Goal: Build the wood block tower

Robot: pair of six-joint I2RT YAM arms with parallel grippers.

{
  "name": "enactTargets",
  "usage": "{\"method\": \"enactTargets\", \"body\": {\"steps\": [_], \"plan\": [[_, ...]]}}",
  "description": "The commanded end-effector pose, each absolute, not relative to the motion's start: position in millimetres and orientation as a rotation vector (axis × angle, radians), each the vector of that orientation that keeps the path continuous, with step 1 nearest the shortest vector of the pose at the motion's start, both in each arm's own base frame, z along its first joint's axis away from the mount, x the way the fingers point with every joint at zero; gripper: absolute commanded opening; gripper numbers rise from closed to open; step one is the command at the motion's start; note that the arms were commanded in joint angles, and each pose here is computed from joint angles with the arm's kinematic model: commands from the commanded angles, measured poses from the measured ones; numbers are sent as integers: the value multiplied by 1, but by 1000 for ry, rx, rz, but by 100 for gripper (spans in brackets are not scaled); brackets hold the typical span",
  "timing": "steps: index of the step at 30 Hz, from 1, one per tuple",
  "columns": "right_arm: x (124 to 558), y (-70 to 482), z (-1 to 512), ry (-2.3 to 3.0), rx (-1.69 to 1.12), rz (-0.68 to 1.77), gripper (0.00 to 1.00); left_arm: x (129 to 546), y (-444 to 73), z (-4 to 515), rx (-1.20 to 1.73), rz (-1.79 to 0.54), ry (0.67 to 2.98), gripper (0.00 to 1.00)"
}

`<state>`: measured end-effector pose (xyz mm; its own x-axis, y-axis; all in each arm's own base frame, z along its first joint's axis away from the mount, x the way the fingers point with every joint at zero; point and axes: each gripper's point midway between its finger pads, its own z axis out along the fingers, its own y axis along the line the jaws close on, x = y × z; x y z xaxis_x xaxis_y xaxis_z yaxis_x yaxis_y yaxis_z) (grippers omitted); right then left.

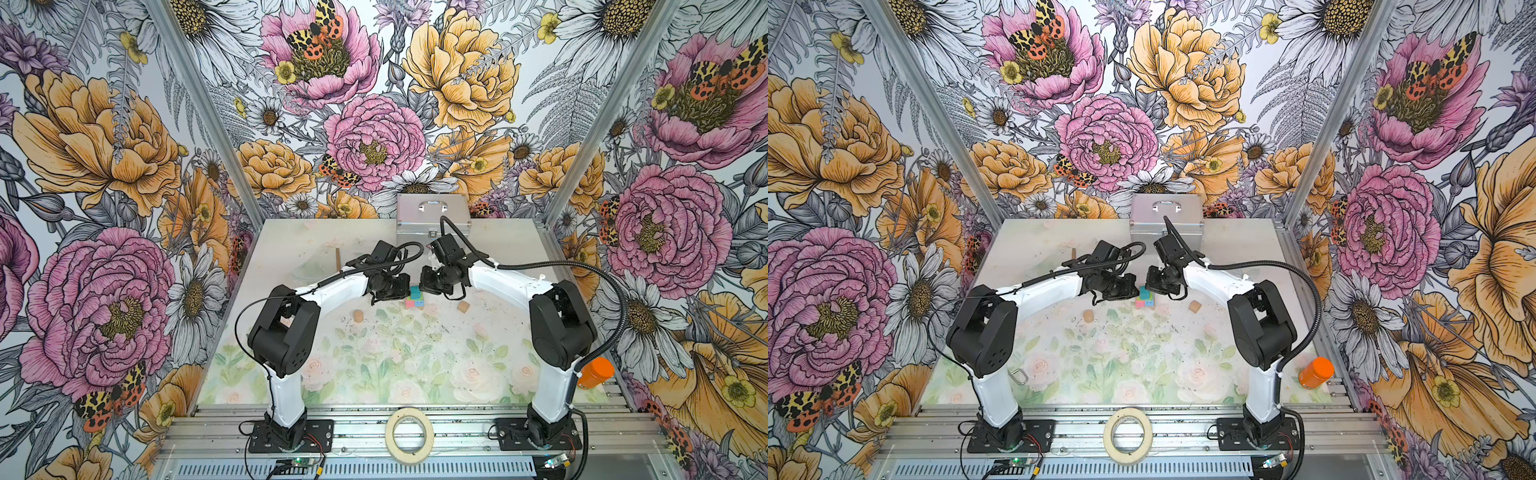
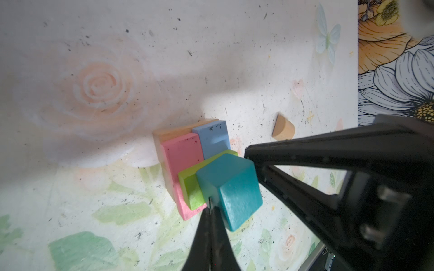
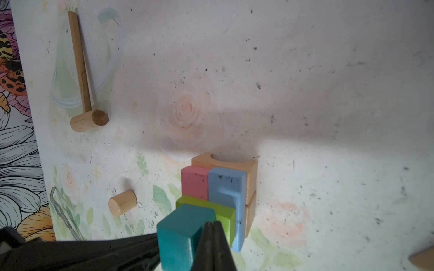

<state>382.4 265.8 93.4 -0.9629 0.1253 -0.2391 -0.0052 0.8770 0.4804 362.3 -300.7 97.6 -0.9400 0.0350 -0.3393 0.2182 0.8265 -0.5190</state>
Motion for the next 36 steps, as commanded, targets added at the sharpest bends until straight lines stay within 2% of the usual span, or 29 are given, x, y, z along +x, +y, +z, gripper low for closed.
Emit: {"method": "enactTargets", "body": {"steps": [1,36], "plan": [[386,272,96,2765,88,728,0,372,-299,100,161,-806,2676,0],[381,269,97,2771,99,731,0,381,-299,98,137,-797,2675,0]]}}
